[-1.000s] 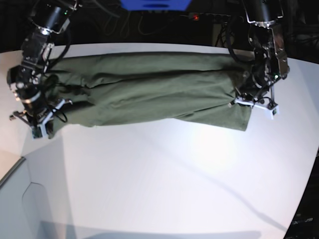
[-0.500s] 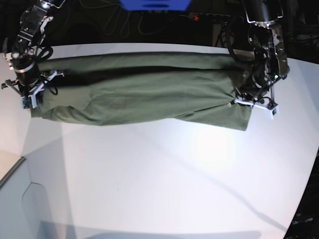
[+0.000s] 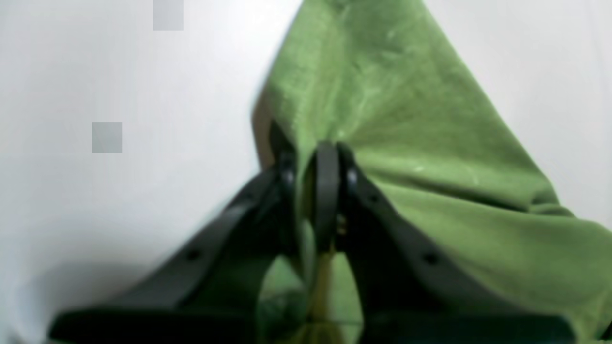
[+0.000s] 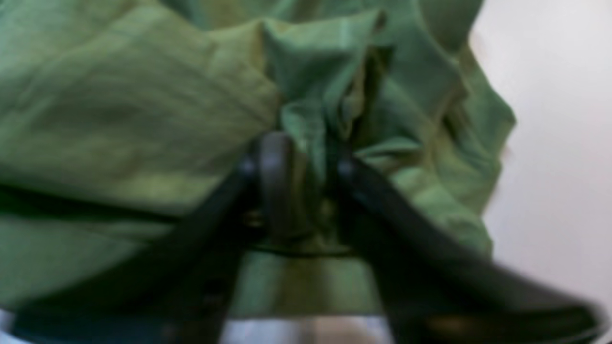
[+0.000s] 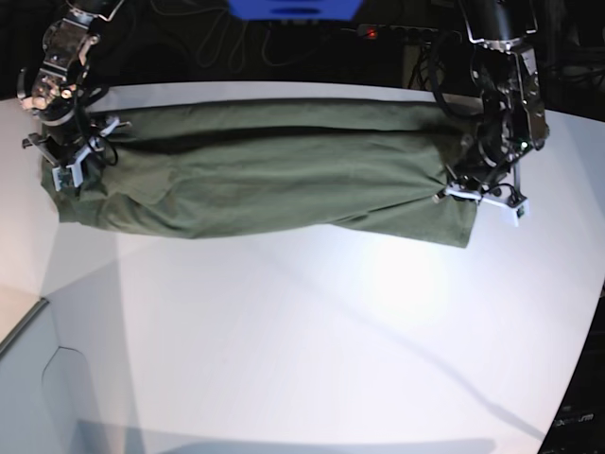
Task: Layout the t-shirt on the table in an organized manner, then fold the t-shirt properly
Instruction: 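Hold the strip ends with both grippers and pull them taut, then fold the strip end with the left gripper toward the right gripper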
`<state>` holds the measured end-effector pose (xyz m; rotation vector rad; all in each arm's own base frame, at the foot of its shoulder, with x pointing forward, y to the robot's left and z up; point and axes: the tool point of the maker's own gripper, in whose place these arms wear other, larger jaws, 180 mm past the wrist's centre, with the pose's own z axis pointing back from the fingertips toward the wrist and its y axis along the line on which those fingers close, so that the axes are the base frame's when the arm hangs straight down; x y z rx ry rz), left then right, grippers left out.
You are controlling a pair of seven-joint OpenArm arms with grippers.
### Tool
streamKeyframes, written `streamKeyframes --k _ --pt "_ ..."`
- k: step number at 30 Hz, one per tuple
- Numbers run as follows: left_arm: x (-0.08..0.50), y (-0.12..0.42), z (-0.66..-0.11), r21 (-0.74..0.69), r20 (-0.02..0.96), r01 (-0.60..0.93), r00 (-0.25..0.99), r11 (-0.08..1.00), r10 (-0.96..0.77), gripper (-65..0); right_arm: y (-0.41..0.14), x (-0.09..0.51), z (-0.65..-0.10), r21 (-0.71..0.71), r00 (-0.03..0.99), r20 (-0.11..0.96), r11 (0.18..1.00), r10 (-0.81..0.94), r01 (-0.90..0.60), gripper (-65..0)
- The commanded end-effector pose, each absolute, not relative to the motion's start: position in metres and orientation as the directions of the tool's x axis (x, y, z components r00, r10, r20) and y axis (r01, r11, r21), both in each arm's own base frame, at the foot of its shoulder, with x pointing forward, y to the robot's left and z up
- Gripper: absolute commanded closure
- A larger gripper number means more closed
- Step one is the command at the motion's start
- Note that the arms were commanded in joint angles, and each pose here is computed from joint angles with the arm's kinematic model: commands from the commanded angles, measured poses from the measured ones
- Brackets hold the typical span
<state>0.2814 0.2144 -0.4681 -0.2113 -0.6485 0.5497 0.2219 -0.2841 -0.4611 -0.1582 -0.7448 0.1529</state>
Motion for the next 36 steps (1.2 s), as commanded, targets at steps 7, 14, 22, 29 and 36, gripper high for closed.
streamKeyframes --k 7,14,22,29,36 --pt "0.297 0.219 -0.424 -0.36 0.62 -0.36 0.598 0.861 0.509 0.0 -0.296 0.234 -0.412 -0.276 0.639 0.735 0.961 0.228 -0.026 -47.2" --pt "0.293 0.217 -0.405 -0.354 0.659 -0.333 0.574 0.874 0.486 0.0 -0.273 0.238 -0.411 -0.25 0.621 0.752 0.968 0.22 -0.04 -47.3" --pt "0.29 0.216 -0.377 -0.345 0.712 -0.299 0.534 0.89 0.456 0.0 -0.248 0.239 -0.437 -0.174 0.649 0.737 0.981 0.188 -0.087 -47.3" --pt "0.288 0.191 -0.35 -0.388 0.741 -0.257 0.485 0.885 0.465 0.0 -0.241 0.239 -0.464 -0.107 0.689 0.711 0.99 0.14 -0.09 -47.3" --pt "0.283 0.133 -0.349 -0.429 0.721 -0.142 0.542 0.892 0.432 0.0 -0.241 0.243 -0.466 -0.099 0.69 0.711 0.991 0.135 -0.092 -47.3"
